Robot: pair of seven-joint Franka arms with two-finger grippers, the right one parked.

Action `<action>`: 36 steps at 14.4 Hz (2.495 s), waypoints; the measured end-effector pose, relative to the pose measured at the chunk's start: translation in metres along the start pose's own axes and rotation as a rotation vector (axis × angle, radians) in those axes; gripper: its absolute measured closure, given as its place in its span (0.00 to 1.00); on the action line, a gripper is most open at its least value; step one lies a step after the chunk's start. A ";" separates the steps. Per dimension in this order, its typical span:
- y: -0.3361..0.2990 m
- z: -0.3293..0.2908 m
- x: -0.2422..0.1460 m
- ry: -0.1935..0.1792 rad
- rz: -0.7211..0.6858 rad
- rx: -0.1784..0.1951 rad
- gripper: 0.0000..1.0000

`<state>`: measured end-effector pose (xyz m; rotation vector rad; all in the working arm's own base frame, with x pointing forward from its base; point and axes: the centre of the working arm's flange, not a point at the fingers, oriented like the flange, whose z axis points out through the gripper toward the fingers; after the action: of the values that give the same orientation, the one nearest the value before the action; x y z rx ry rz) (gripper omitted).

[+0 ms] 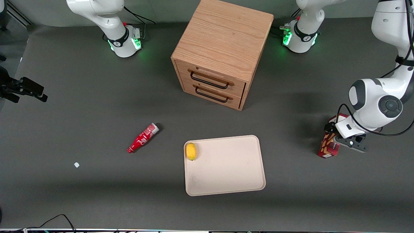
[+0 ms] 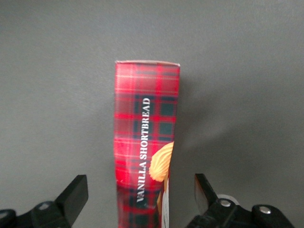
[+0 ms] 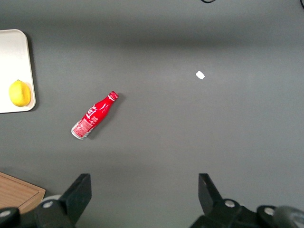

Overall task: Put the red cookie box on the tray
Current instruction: 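Close the left gripper on the cookie box and lift it, then carry the cookie box over the cream tray and lower it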

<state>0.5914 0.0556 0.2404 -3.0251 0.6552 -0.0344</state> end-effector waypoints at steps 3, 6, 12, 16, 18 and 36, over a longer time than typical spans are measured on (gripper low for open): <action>0.003 0.009 -0.002 -0.013 -0.003 -0.015 0.05; 0.005 0.012 -0.004 -0.017 -0.003 -0.018 0.25; 0.007 0.010 -0.003 -0.015 0.000 -0.018 0.80; 0.004 -0.027 0.007 -0.012 -0.037 -0.030 0.82; 0.005 -0.070 0.020 -0.027 -0.081 -0.084 0.82; 0.271 -0.107 0.252 -0.023 -0.556 -0.140 0.82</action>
<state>0.7055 -0.2990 0.3366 -3.2263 -0.2083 0.0277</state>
